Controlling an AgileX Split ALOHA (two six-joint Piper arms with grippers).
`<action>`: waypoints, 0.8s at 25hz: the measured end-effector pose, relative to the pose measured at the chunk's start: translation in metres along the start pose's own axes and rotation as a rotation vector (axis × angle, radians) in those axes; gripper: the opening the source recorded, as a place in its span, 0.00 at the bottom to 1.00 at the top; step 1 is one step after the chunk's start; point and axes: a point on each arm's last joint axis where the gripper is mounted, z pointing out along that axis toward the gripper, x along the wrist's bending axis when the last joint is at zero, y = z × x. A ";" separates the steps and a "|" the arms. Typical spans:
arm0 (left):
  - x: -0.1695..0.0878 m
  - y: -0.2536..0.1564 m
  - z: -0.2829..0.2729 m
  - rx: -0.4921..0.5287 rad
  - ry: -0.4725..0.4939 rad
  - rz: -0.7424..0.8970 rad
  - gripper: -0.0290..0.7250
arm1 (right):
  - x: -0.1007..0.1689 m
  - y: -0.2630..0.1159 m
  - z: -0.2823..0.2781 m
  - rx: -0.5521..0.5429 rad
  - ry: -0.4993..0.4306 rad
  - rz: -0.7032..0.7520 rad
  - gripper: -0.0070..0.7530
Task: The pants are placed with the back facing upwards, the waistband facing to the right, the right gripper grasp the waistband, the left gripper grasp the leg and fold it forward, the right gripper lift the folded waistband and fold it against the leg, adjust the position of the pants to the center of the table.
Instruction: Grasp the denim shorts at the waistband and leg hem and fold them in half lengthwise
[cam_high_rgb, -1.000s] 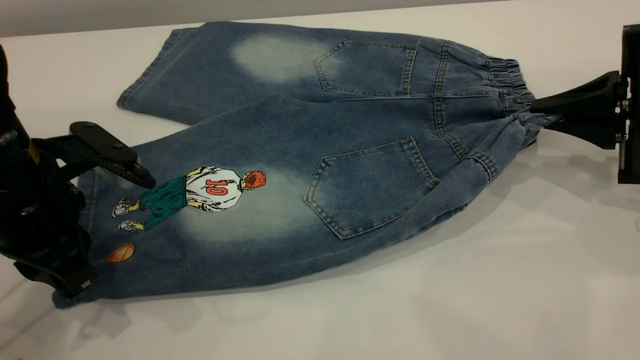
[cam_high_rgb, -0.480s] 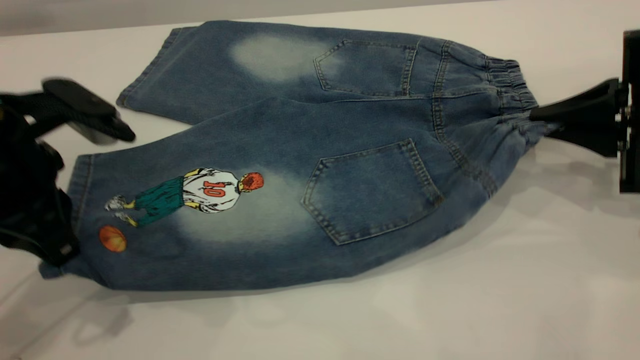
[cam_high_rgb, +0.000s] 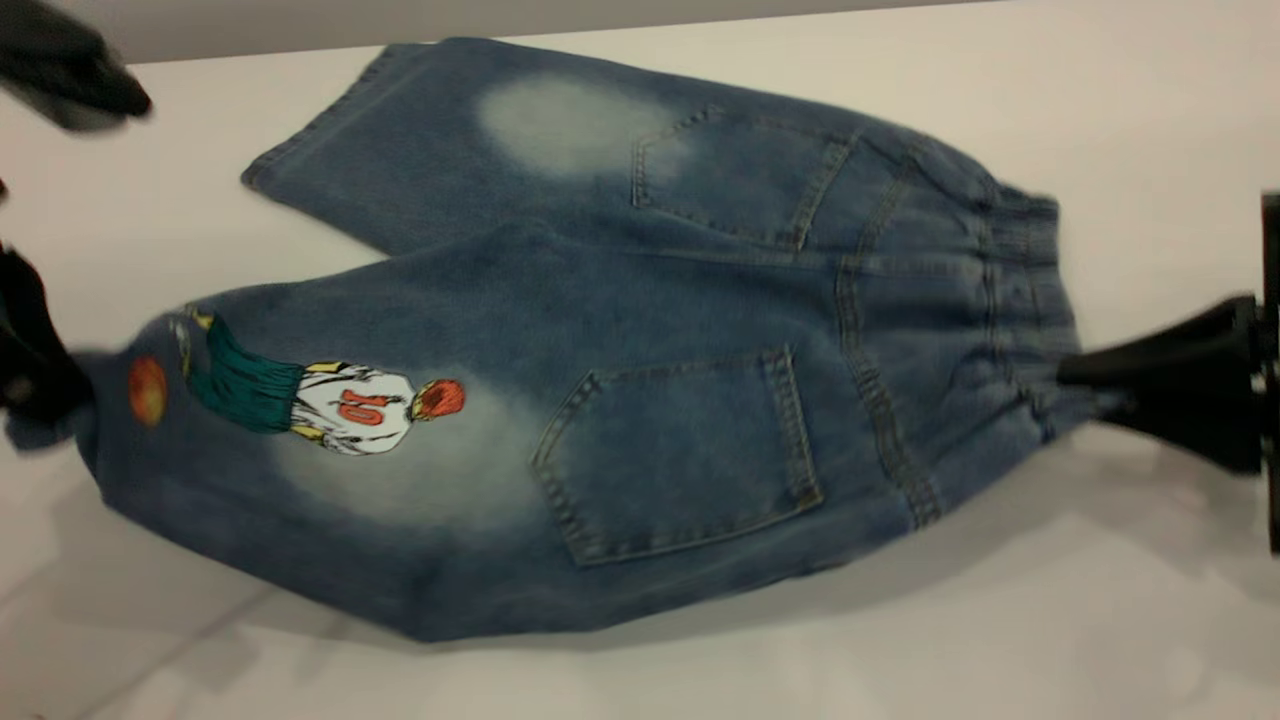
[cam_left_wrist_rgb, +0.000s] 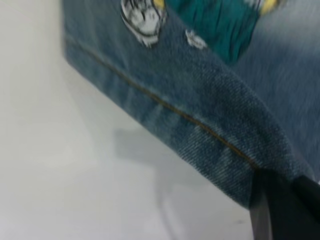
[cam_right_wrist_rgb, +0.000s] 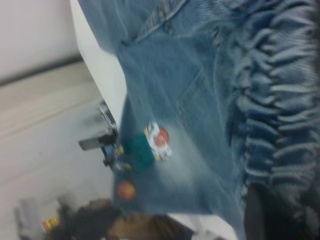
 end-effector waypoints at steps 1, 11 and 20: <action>0.001 0.002 -0.005 -0.040 0.019 0.013 0.09 | -0.001 -0.007 -0.001 0.007 -0.004 0.001 0.04; 0.024 0.024 -0.023 -0.275 0.233 0.031 0.09 | 0.038 -0.013 -0.016 -0.040 0.029 -0.084 0.04; 0.088 0.054 -0.031 -0.405 0.393 -0.097 0.09 | 0.074 0.022 -0.022 -0.102 0.088 -0.049 0.04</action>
